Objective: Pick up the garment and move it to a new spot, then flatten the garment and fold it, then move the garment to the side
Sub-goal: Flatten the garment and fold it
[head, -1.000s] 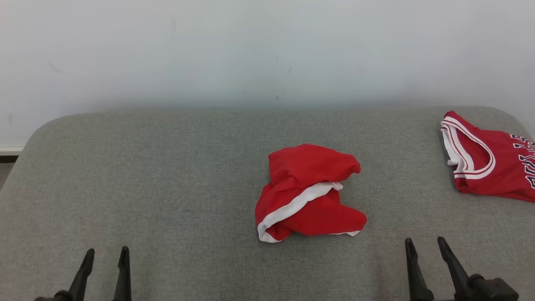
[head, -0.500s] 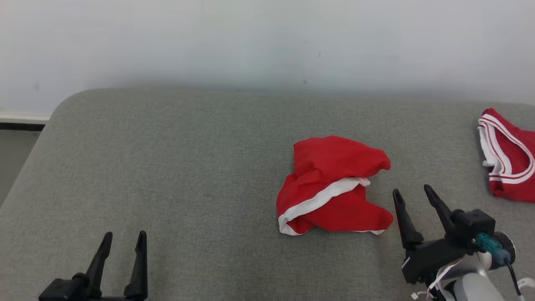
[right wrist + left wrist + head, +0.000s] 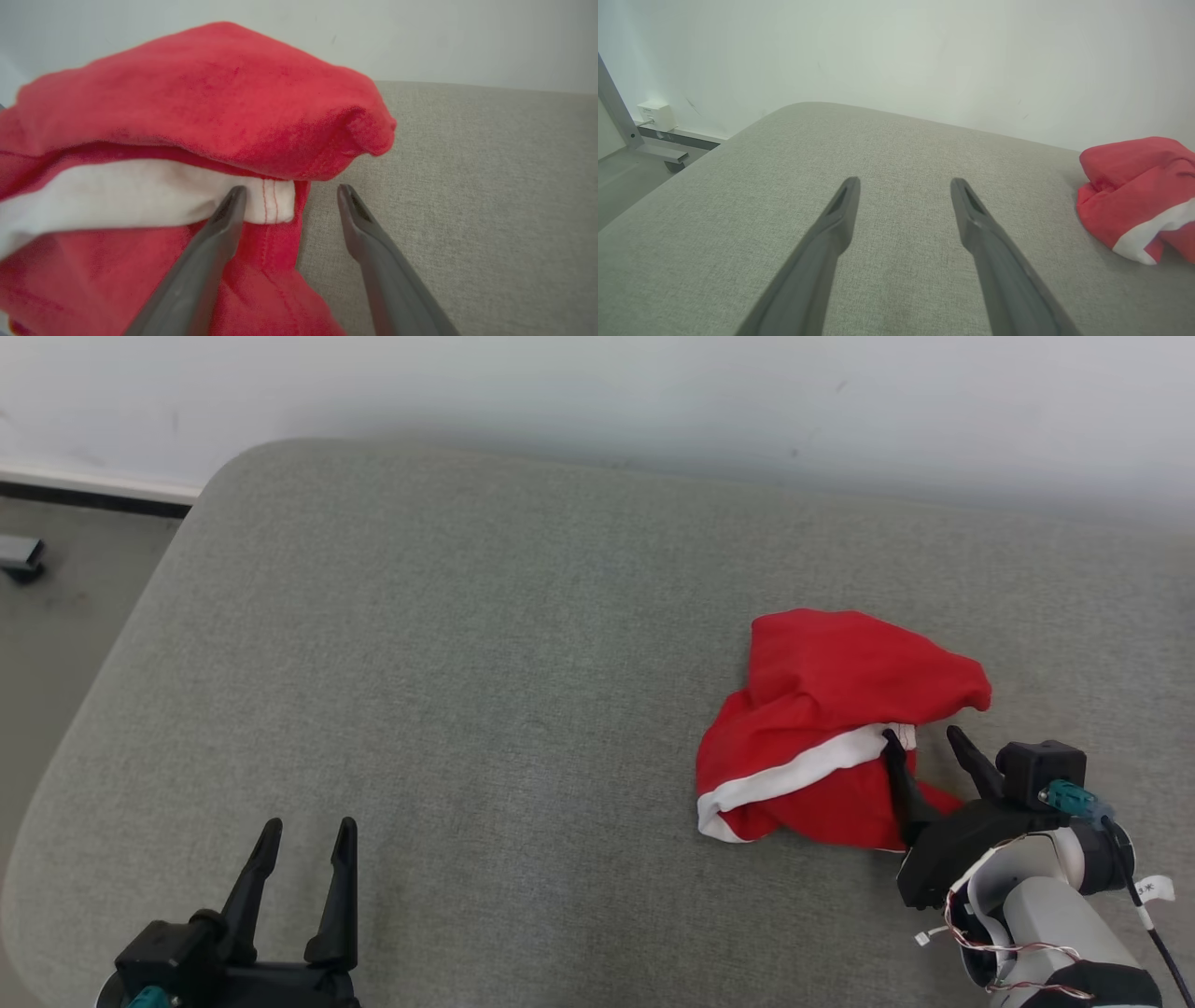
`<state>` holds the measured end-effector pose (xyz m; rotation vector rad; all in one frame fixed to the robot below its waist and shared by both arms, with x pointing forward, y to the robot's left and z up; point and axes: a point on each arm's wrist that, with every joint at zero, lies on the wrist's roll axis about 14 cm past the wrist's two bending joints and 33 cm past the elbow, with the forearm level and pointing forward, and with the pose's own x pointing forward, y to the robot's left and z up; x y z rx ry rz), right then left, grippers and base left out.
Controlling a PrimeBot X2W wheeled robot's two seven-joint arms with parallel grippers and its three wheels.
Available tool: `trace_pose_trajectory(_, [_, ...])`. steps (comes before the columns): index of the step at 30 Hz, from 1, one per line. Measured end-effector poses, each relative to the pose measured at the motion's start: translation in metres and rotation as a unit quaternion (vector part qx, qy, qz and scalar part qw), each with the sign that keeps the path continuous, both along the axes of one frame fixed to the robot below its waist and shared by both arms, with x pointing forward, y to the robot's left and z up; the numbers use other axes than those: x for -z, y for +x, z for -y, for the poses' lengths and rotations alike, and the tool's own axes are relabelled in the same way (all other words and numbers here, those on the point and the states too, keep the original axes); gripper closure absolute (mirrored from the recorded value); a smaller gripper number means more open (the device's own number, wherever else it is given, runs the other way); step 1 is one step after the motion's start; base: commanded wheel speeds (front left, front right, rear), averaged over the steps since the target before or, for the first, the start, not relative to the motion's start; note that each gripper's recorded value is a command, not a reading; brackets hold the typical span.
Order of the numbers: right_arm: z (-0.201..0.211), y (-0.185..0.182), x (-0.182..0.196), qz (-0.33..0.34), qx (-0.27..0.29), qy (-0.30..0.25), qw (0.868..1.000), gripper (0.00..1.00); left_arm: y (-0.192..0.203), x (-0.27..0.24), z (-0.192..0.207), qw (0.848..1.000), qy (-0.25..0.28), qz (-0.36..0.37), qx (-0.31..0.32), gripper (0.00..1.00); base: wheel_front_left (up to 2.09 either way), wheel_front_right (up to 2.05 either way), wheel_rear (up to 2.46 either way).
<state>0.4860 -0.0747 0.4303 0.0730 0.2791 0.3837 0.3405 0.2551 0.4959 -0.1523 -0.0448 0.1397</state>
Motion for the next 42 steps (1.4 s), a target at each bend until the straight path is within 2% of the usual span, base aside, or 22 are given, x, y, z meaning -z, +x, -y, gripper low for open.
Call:
trace_pose_trajectory(2, [-0.006, 0.002, 0.01, -0.019, 0.0, 0.008, 1.0, 0.0, 0.0, 0.002, -0.003, 1.0, 0.0, -0.004, -0.005, 0.0, 0.0, 0.0, 0.0])
trace_pose_trajectory(3, [-0.009, 0.002, 0.016, -0.03, -0.002, 0.01, 1.0, 0.26, 0.0, 0.003, -0.004, 1.0, 0.001, -0.006, -0.008, 0.0, 0.0, 0.0, 0.0])
trace_pose_trajectory(4, [-0.013, 0.001, 0.021, -0.038, -0.007, 0.01, 0.999, 1.0, -0.001, 0.004, -0.006, 1.0, 0.002, -0.007, -0.009, 0.0, 0.0, 0.0, 0.0])
trace_pose_trajectory(9, [-0.027, 0.002, 0.022, -0.038, -0.013, 0.032, 0.999, 1.0, -0.004, 0.007, -0.012, 1.0, 0.006, -0.013, -0.019, 0.0, 0.0, 0.0, 0.0])
trace_pose_trajectory(15, [-0.003, -0.002, 0.012, -0.015, 0.008, 0.031, 0.999, 1.0, -0.011, 0.007, -0.011, 1.0, 0.004, -0.011, -0.02, 0.0, 0.0, 0.0, 0.0])
trace_pose_trajectory(21, [0.046, 0.004, -0.028, 0.049, 0.041, 0.016, 0.998, 1.0, -0.01, 0.004, 0.002, 1.0, -0.001, -0.002, -0.003, 0.0, 0.0, 0.0, 0.0])
trace_pose_trajectory(26, [0.059, 0.007, -0.074, 0.113, 0.043, 0.019, 0.992, 1.0, -0.006, -0.004, 0.012, 1.0, -0.004, 0.013, 0.013, 0.0, 0.0, 0.0, 0.0])
trace_pose_trajectory(31, [0.022, 0.005, -0.118, 0.165, -0.001, 0.045, 0.985, 1.0, -0.01, -0.008, 0.012, 1.0, -0.003, 0.021, 0.013, 0.0, 0.0, 0.0, 0.0])
trace_pose_trajectory(39, [-0.08, -0.015, -0.18, 0.218, -0.106, 0.109, 0.964, 1.0, -0.025, -0.014, 0.0, 1.0, 0.001, 0.03, -0.009, 0.0, 0.0, 0.0, 0.0])
trace_pose_trajectory(42, [-0.113, -0.025, -0.191, 0.221, -0.14, 0.125, 0.957, 1.0, -0.031, -0.014, -0.004, 0.999, 0.002, 0.031, -0.016, 0.0, 0.0, 0.0, 0.0])
